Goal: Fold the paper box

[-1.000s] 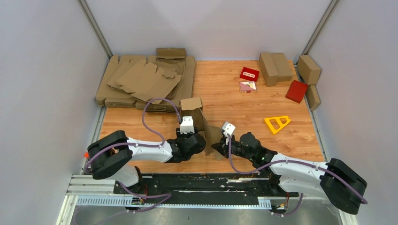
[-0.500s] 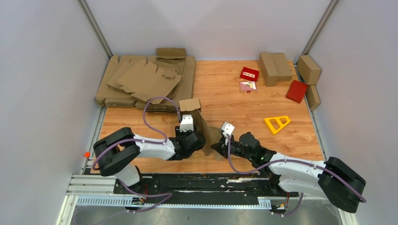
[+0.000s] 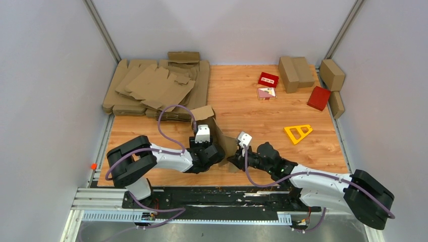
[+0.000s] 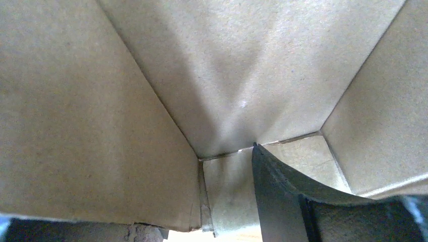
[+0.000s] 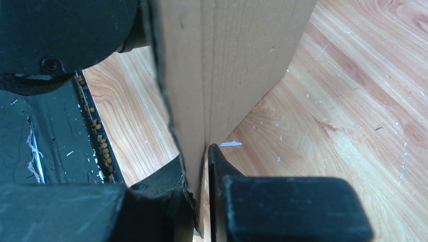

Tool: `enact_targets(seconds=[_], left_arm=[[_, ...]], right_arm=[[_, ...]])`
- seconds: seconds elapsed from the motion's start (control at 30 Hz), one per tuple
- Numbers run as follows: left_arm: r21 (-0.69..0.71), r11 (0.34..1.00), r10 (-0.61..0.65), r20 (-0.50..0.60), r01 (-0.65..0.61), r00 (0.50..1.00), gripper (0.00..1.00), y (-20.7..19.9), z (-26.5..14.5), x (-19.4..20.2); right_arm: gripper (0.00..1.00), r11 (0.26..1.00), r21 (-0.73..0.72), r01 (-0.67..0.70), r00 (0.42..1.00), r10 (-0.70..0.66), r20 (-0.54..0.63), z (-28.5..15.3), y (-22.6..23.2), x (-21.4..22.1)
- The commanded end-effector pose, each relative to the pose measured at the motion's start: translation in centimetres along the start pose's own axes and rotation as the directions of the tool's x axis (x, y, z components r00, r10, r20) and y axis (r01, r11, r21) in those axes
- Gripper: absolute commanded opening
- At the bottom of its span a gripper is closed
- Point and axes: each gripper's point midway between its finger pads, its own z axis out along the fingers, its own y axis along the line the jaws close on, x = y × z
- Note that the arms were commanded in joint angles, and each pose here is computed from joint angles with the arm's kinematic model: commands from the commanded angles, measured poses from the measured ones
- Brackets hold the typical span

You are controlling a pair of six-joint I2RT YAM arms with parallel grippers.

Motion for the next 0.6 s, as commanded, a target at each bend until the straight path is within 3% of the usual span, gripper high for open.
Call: enact_targets(seconds=[0.0,0.17,0.57], left_arm=[[-0.017,0.999,0.049,0.037,-0.049,0.998,0.65,0.5,-1.0,-2.0],[0.049,0.996,0.072,0.027,-0.074,0.997,0.76,-0.4,-2.3,-3.6],[0.266,0.956,0.148,-0.072,-0.124,0.986,0.85,-0.5,-6.7,-4.9]], right_arm=[[0.13,1.0,0.021,-0.004,1.0,0.003,0.026,-0.3,-0.2,-1.0],[0.12,0.999,0.037,-0.002,1.0,0.001,0.028,-0.4,-0.4,-1.1],[0.12,0.991,0.136,0.007,0.998,-0.015,0.057,-1.8,-1.9,-2.5]])
